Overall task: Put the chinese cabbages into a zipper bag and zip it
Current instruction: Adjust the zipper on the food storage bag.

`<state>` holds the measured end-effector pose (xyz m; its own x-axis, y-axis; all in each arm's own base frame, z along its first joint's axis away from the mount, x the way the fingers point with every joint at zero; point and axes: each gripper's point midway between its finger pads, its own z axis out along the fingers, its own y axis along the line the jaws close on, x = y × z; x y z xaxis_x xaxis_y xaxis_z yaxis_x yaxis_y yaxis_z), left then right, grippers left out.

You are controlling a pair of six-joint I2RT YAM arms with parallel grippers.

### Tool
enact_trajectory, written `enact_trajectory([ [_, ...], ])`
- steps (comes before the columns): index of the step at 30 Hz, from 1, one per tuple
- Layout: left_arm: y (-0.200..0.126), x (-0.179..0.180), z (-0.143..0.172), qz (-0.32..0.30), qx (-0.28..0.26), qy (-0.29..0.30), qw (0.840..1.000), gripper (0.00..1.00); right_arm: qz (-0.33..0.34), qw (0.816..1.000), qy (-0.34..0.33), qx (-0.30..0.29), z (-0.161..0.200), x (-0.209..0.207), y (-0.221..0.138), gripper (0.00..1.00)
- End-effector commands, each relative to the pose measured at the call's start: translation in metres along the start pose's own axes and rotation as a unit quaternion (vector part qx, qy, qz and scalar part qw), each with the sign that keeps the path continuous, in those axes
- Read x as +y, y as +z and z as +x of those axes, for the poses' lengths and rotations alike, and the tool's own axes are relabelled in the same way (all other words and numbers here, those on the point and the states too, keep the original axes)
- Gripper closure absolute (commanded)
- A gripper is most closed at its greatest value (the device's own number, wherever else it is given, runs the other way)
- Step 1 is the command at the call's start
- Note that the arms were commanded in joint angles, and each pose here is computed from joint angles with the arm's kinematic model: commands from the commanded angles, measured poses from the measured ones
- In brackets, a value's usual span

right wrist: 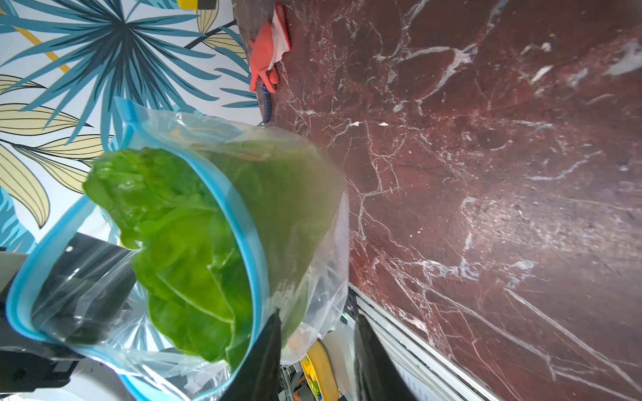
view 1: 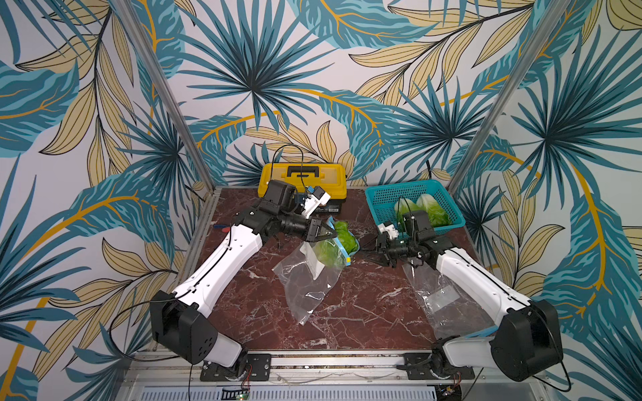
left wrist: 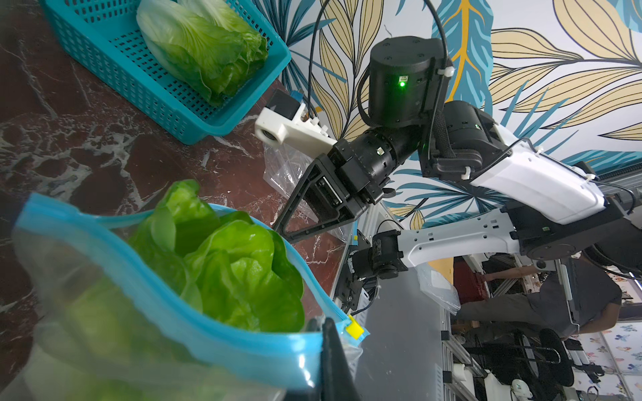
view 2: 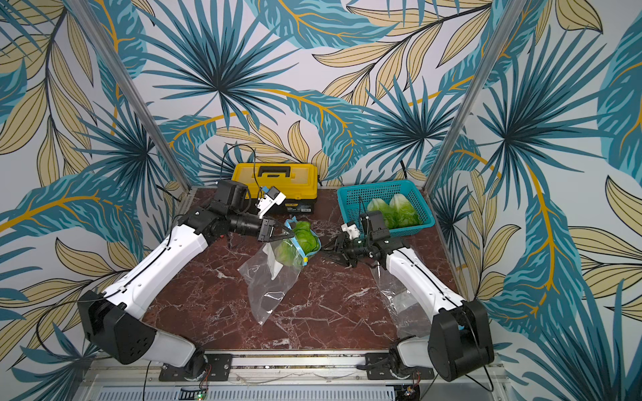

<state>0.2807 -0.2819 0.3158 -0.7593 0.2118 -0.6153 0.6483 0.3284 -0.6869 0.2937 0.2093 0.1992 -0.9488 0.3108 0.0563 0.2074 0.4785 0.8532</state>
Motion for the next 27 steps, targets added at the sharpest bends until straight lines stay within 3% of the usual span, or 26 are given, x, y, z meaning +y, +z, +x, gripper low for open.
enact_trajectory([
  [1,-0.001,-0.003,-0.001,0.008,-0.002,0.016,1.000,1.00,0.008,1.000,-0.010,-0.022,-0.003,0.000,-0.019,0.64],
  [14,0.003,-0.008,-0.003,0.016,0.002,0.019,1.000,1.00,-0.002,0.999,-0.037,-0.007,-0.008,0.026,-0.004,0.64],
  [21,0.007,-0.013,-0.006,0.023,0.004,0.026,0.999,1.00,0.036,0.999,-0.014,0.027,-0.003,-0.009,0.027,0.70],
  [27,0.025,-0.015,-0.002,0.031,0.024,0.028,0.999,1.00,0.014,0.998,-0.029,0.049,0.000,0.014,0.060,0.71],
])
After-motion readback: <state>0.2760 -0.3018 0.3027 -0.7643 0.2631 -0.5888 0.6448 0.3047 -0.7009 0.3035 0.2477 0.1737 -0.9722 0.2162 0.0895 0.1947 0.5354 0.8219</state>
